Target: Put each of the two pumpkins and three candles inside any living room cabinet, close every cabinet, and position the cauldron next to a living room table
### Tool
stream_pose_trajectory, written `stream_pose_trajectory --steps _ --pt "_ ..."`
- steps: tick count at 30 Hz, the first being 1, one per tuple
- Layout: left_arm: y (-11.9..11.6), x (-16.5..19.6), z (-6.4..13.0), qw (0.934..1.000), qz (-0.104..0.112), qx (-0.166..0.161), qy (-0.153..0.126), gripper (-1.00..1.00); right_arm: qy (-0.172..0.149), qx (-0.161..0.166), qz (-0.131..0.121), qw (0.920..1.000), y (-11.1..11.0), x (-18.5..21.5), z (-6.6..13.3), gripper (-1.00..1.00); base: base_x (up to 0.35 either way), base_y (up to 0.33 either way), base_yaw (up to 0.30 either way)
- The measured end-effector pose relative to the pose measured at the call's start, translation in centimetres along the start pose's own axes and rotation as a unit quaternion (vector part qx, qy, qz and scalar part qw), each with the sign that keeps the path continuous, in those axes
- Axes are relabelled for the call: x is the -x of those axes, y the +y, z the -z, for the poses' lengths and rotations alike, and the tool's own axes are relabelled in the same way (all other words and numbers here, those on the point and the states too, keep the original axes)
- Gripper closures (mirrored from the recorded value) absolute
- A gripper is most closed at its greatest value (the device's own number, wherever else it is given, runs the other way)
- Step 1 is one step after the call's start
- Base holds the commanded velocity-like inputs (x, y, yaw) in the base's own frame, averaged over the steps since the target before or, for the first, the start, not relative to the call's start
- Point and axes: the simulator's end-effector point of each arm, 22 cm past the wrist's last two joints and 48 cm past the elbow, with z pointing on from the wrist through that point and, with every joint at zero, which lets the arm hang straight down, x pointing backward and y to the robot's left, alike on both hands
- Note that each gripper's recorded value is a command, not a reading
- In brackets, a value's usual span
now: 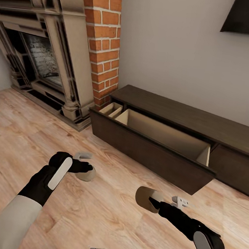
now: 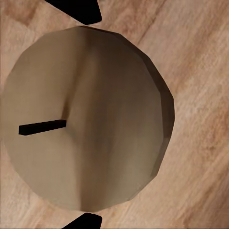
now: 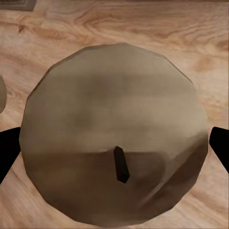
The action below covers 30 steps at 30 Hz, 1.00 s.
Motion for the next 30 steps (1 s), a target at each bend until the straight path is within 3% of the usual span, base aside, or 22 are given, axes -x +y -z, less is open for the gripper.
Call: stream_pose_trajectory --steps 14,22,30 --pt "0.03 0.0 -0.01 1.0 0.0 0.0 0.0 1.0 -0.001 0.002 -0.001 1.0 0.07 0.03 0.0 1.0 0.12 0.31 -0.005" --pt "-0.06 0.28 0.3 1.0 -0.001 0.0 -0.004 1.0 -0.002 0.003 0.0 1.0 0.16 0.21 0.14 1.0 0.134 0.306 -0.209" --pt "-0.19 0.63 0.69 1.0 -0.003 0.0 -0.009 1.0 -0.005 0.004 0.001 1.0 0.28 0.47 0.32 1.0 0.033 0.083 -0.259"
